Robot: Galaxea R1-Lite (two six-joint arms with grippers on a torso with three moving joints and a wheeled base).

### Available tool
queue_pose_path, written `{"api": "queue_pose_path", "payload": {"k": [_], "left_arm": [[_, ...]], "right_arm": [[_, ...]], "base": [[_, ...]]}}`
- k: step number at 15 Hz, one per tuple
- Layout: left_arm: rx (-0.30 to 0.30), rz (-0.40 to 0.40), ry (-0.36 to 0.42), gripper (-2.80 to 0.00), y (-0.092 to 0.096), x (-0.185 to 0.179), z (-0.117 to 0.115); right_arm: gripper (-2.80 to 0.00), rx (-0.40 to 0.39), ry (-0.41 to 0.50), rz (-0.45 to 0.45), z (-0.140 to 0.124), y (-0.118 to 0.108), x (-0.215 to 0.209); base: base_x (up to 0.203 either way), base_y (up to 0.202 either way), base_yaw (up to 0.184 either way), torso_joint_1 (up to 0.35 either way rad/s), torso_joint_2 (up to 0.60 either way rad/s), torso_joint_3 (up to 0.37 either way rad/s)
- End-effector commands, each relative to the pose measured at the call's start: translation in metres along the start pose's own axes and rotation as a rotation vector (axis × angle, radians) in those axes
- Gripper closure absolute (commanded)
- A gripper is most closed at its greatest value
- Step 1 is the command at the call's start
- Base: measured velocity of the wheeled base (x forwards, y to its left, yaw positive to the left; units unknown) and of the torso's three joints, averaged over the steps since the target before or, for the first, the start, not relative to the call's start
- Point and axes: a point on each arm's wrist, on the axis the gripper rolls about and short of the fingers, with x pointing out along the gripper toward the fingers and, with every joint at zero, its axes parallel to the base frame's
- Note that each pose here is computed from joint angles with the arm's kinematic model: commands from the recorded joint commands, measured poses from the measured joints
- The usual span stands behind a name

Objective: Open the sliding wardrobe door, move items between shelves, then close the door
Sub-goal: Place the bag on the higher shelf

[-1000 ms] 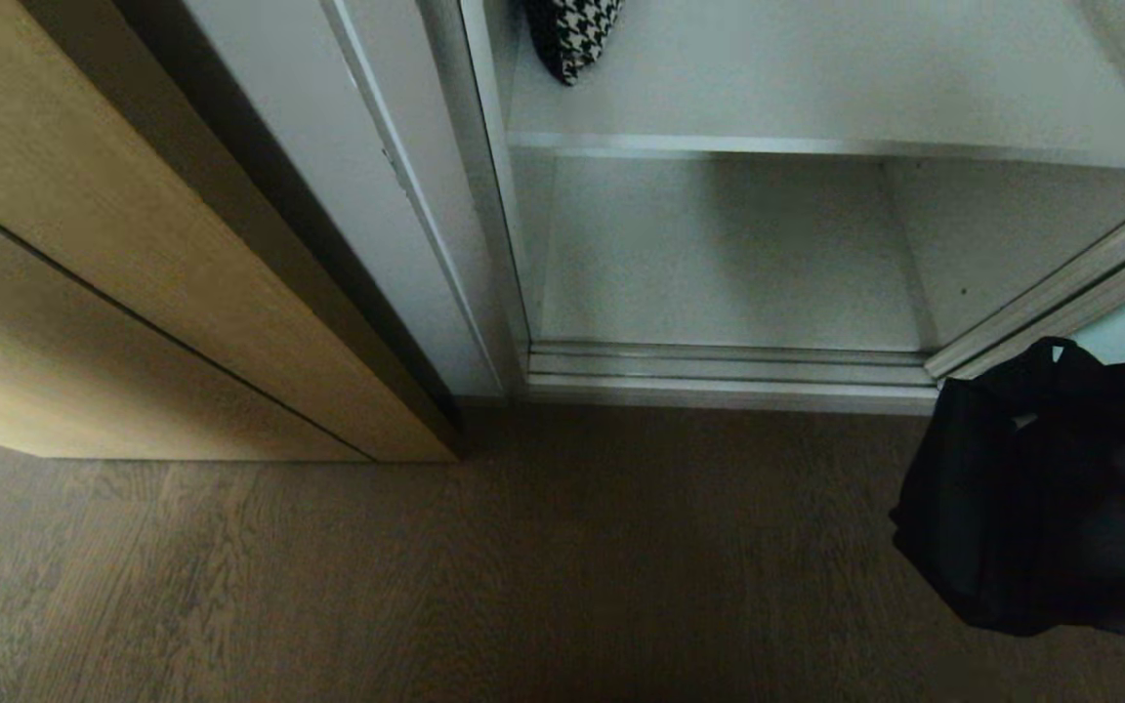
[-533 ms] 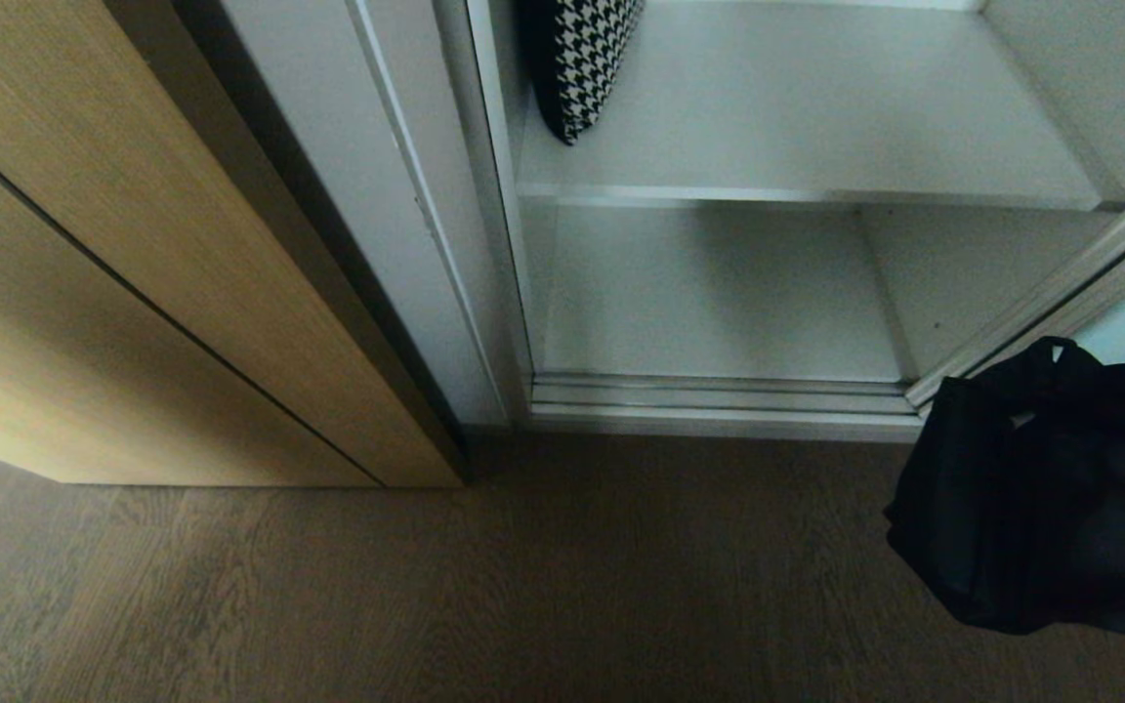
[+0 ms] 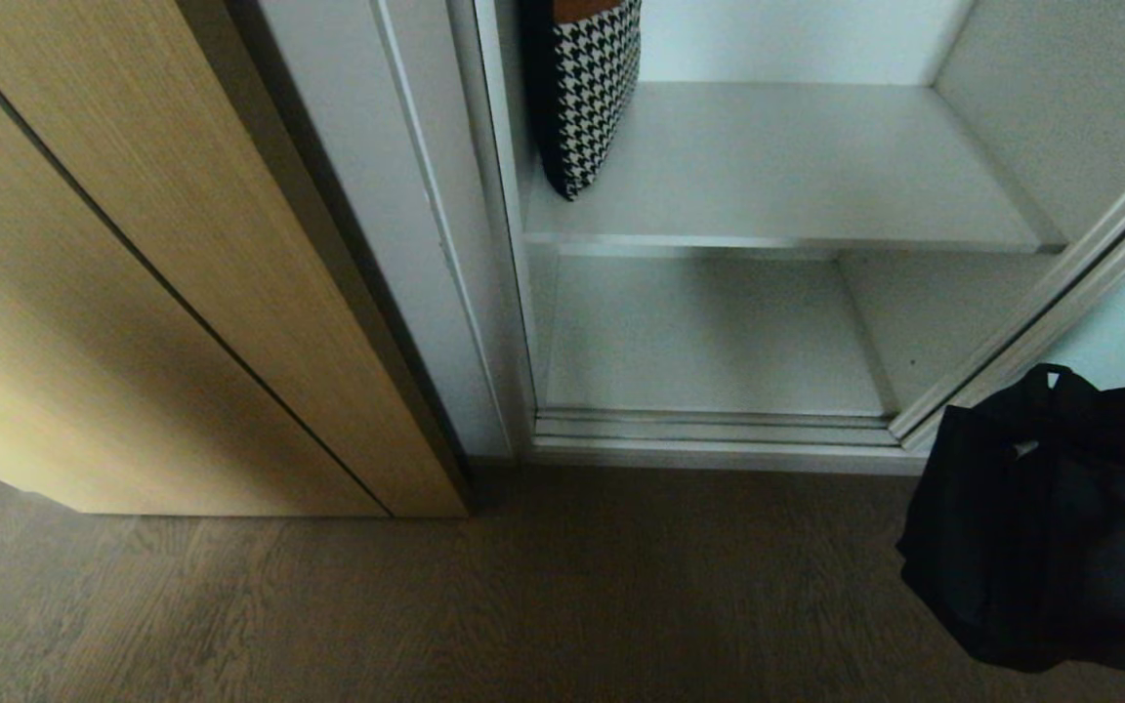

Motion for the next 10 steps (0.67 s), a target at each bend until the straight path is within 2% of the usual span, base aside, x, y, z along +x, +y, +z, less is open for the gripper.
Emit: {"api": "queue_pose_path", "payload": {"k": [1, 10], "left_arm": [[0.0, 0.001, 0.001, 0.0, 0.0, 0.0001, 0.0], [0.0, 0.001, -0.001, 0.0, 0.0, 0.0, 0.0001]], "right_arm": [[0.0, 0.001, -0.013, 0.004, 0.0023, 0.0003, -0.0013], [0.0, 0.003, -0.03, 0.006, 0.0076, 0.0009, -0.0054]], "base": [[0.0, 0.0, 0.0, 0.005, 0.0, 0.212], [0.0, 0.0, 0.0, 0.001, 0.0, 0.202]]}}
